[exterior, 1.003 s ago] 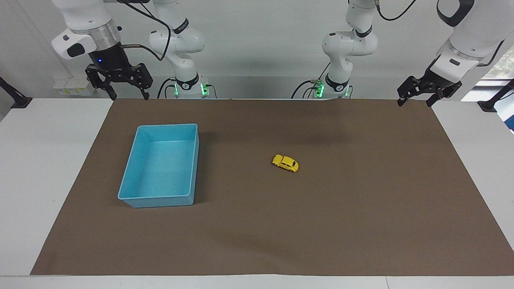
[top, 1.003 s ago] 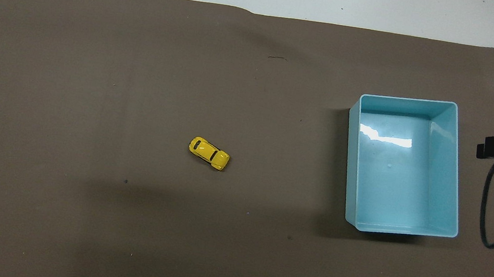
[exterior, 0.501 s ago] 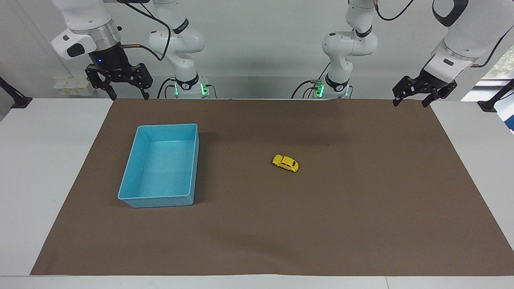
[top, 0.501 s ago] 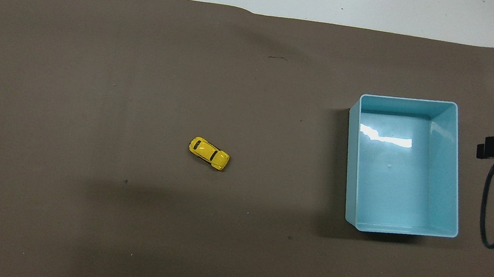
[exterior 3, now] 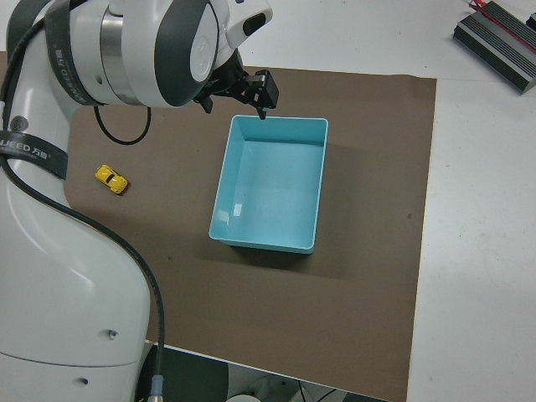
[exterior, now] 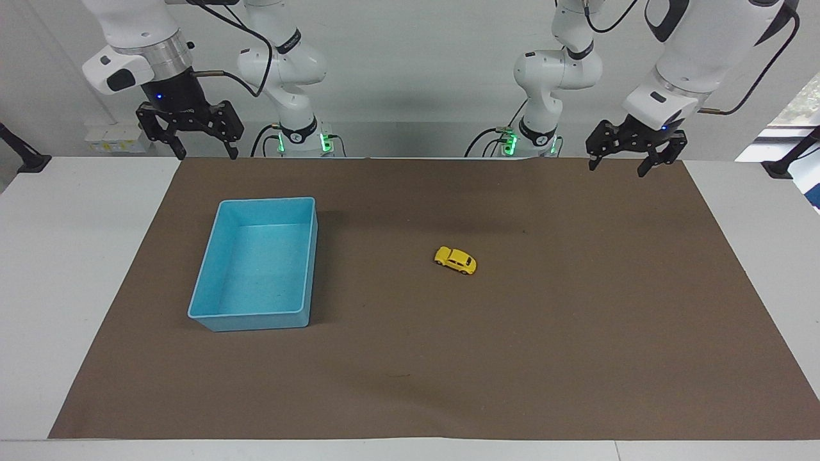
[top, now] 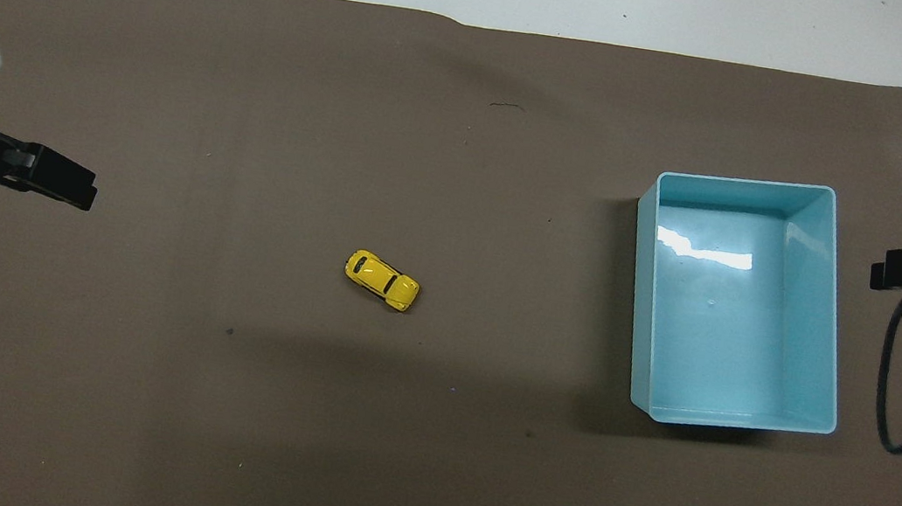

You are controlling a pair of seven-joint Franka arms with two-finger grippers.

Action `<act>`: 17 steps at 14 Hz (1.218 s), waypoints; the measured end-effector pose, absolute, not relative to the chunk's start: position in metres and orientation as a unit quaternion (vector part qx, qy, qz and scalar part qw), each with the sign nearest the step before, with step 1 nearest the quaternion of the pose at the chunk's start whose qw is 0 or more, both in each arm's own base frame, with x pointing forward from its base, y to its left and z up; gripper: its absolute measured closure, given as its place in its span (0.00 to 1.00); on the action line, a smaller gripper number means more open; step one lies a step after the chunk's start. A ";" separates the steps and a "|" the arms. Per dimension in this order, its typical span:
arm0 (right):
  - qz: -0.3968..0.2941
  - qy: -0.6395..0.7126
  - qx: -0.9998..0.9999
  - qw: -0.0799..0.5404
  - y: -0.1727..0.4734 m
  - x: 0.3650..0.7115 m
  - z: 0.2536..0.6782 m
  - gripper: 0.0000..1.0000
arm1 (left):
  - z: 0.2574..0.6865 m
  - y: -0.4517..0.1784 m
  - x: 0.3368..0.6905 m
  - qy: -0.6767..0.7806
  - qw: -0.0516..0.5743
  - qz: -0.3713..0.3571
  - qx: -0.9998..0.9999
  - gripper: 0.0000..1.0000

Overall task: Wind up and store yellow beetle car
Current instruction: 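Move the left gripper toward the yellow toy car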

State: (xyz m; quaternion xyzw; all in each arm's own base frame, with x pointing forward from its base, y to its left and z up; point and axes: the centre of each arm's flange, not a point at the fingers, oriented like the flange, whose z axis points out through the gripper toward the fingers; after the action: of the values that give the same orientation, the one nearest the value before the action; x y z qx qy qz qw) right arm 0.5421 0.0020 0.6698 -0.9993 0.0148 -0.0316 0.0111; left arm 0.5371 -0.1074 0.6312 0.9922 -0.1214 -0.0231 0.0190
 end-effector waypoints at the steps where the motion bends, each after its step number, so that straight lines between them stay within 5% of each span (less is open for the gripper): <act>1: -0.032 0.015 -0.999 0.011 0.002 0.542 0.670 0.00 | 0.629 -0.122 0.534 -0.135 0.019 -0.024 0.990 0.00; 17: -0.032 0.015 -0.999 0.011 0.002 0.542 0.670 0.00 | 0.569 -0.212 0.520 -0.592 0.030 -0.004 0.805 0.00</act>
State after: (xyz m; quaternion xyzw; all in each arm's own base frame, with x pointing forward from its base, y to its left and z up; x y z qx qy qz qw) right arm 0.5421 0.0020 0.6698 -0.9993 0.0148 -0.0316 0.0111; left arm 0.5202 -0.2118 0.5687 0.8053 -0.5921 -0.0040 0.0301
